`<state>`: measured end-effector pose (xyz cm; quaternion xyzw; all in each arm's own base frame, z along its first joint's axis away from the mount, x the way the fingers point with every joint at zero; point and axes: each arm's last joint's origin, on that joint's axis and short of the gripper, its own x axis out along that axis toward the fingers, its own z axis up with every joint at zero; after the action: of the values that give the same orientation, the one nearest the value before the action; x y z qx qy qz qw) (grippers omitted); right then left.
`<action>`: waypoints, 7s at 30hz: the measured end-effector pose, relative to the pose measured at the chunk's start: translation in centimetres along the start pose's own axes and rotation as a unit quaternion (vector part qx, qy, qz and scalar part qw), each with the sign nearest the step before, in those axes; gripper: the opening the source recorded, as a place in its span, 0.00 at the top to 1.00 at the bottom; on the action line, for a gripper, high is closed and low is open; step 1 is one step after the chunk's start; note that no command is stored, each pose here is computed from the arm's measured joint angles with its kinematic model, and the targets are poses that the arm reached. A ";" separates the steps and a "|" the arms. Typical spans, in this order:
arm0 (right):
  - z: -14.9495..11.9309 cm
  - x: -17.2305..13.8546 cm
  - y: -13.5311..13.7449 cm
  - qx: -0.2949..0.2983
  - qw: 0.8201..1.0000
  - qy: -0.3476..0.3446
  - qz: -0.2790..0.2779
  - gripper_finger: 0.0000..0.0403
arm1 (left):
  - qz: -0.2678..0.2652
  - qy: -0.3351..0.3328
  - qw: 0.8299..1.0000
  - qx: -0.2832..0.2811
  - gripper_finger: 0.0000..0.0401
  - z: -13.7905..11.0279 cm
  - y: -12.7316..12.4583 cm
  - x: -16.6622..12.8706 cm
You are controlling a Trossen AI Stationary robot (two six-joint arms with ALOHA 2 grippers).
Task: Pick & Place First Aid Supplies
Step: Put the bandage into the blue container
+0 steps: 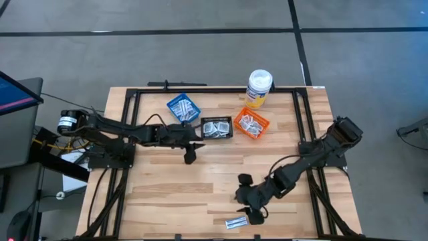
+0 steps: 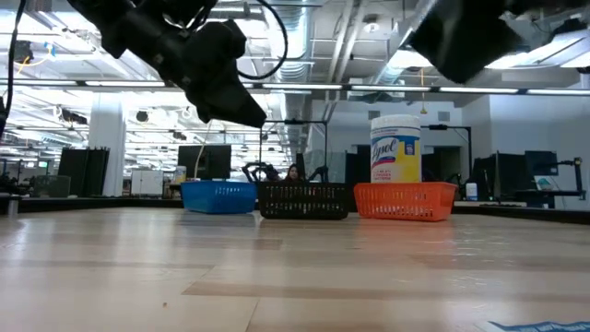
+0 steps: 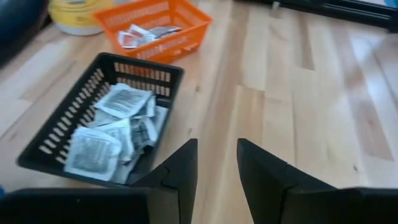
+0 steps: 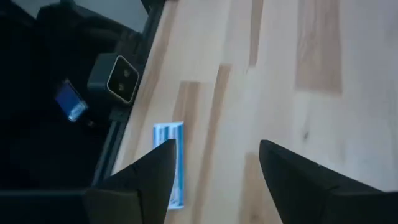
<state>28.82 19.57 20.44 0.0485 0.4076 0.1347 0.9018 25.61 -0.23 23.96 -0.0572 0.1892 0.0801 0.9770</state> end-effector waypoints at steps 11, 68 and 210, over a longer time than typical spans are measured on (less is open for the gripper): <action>-3.3 4.9 -0.2 0.102 0.991 0.078 -0.044 0.49 | -0.016 0.001 1.000 0.007 0.72 -0.1 -0.9 -0.2; -7.5 8.4 4.4 0.169 0.980 0.089 -0.061 0.89 | -0.018 0.003 1.000 0.008 0.72 -0.2 -1.0 -0.2; 4.3 7.3 -8.4 0.105 0.944 -0.005 -0.313 0.73 | 0.186 0.127 0.966 -0.127 0.94 -3.8 14.1 2.0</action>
<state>38.37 13.70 16.34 0.0138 0.4093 -0.1980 0.8905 23.58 13.37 18.49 -0.1543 0.3075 0.2758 0.8975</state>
